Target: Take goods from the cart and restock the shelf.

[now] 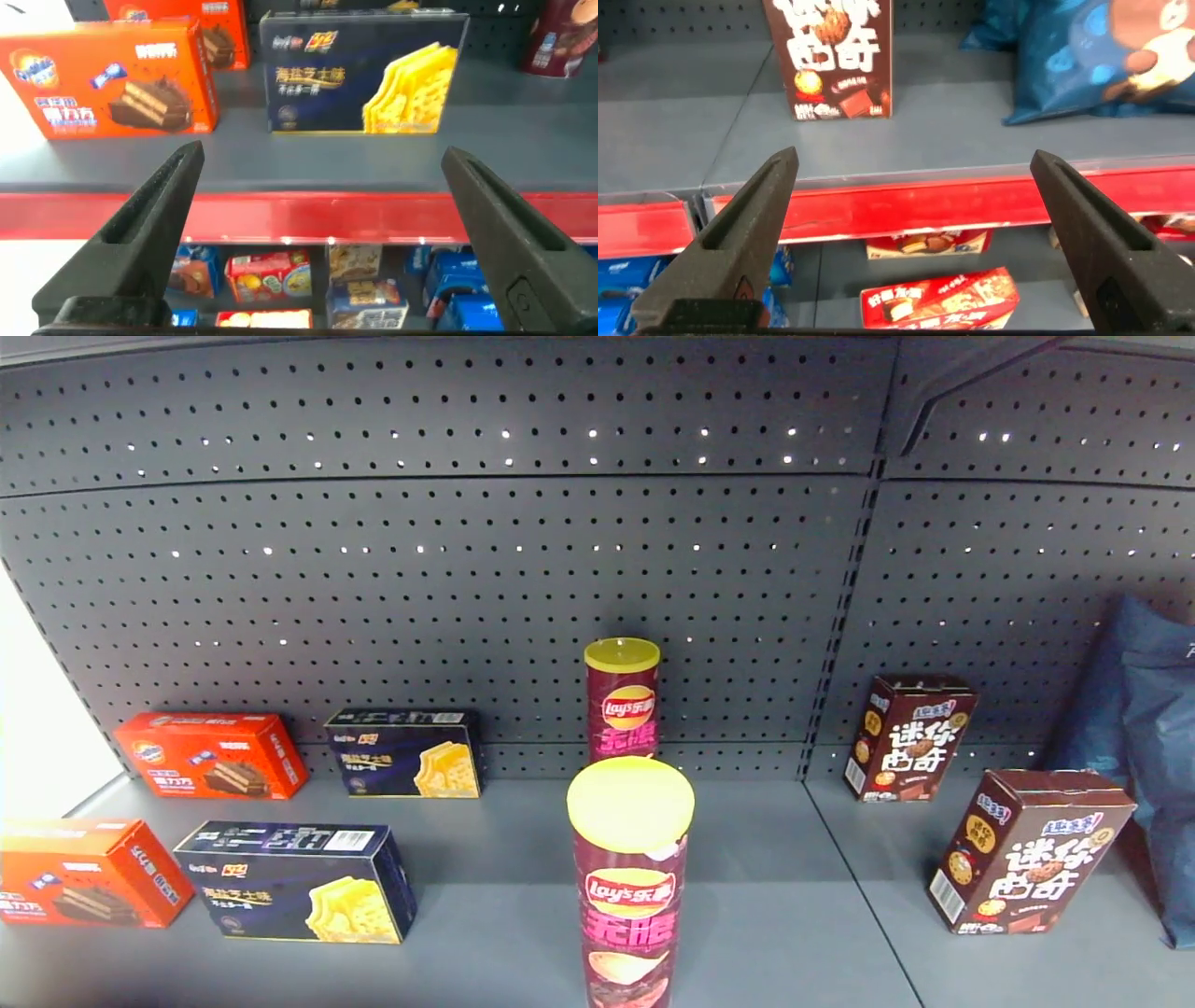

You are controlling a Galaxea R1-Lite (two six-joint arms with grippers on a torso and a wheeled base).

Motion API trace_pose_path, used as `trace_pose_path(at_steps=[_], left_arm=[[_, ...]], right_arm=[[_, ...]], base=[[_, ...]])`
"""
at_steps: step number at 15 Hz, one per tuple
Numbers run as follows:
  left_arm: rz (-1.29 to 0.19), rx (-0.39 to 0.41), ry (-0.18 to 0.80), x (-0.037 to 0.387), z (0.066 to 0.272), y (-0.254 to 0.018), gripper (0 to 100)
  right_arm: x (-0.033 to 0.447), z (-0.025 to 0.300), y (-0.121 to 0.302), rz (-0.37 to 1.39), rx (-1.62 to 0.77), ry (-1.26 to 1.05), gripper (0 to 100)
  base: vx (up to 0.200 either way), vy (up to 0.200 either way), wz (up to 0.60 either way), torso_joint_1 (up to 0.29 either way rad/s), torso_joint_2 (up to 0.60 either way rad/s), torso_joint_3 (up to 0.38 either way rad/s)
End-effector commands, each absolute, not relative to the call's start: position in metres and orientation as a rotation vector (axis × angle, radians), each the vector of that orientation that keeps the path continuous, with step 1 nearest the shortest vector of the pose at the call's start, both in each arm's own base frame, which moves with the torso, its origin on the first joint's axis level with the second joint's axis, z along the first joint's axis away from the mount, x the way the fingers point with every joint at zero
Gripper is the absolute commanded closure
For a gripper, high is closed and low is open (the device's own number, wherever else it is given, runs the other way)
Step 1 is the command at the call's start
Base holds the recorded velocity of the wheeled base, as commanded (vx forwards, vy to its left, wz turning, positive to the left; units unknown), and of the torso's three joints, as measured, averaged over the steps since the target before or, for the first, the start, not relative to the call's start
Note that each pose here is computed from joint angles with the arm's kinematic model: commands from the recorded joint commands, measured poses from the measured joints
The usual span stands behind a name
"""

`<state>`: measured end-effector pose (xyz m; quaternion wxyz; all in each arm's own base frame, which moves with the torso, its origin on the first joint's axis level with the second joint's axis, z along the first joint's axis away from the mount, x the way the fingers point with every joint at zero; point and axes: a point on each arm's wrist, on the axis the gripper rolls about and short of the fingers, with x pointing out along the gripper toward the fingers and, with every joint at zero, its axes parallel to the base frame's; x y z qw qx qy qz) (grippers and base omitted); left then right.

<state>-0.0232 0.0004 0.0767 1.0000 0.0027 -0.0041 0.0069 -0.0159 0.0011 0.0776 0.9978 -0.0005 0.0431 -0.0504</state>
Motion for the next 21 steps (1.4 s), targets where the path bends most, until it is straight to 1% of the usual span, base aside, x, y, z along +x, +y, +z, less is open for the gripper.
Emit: trace_pose_path(at_steps=[1, 8, 9, 18, 20, 21], left_arm=[[0.014, 0.006, -0.005, -0.023, 0.0765, 0.0005, 0], [0.014, 0.005, -0.006, -0.0232, 0.0769, 0.0005, 0], [0.014, 0.005, -0.006, -0.0232, 0.0769, 0.0005, 0], [0.011, 0.006, -0.006, -0.0232, 0.0769, 0.0004, 0], [0.014, 0.005, -0.006, -0.0232, 0.0769, 0.0005, 0], [0.012, 0.005, -0.005, -0.023, 0.0765, 0.0004, 0]], right_arm=[[-0.0157, 0.0777, 0.0011, -0.103, -0.001, 0.088, 0], [-0.0157, 0.0777, 0.0011, -0.103, -0.001, 0.088, 0], [-0.0157, 0.0777, 0.0011, -0.103, -0.001, 0.088, 0], [-0.0157, 0.0777, 0.0011, -0.103, -0.001, 0.088, 0], [-0.0157, 0.0777, 0.0011, -0.103, -0.001, 0.088, 0], [-0.0157, 0.0777, 0.0011, -0.103, -0.001, 0.088, 0]], base=[[0.0, 0.0, 0.0, 0.0, 0.0, 0.0], [0.0, 0.0, 0.0, 0.0, 0.0, 0.0], [0.0, 0.2, 0.0, 0.002, 0.0, 0.002], [0.0, 0.0, 0.0, 0.0, 0.0, 0.0], [0.0, 0.2, 0.0, 0.0, 0.0, 0.0], [0.0, 0.0, 0.0, 0.0, 0.0, 0.0]])
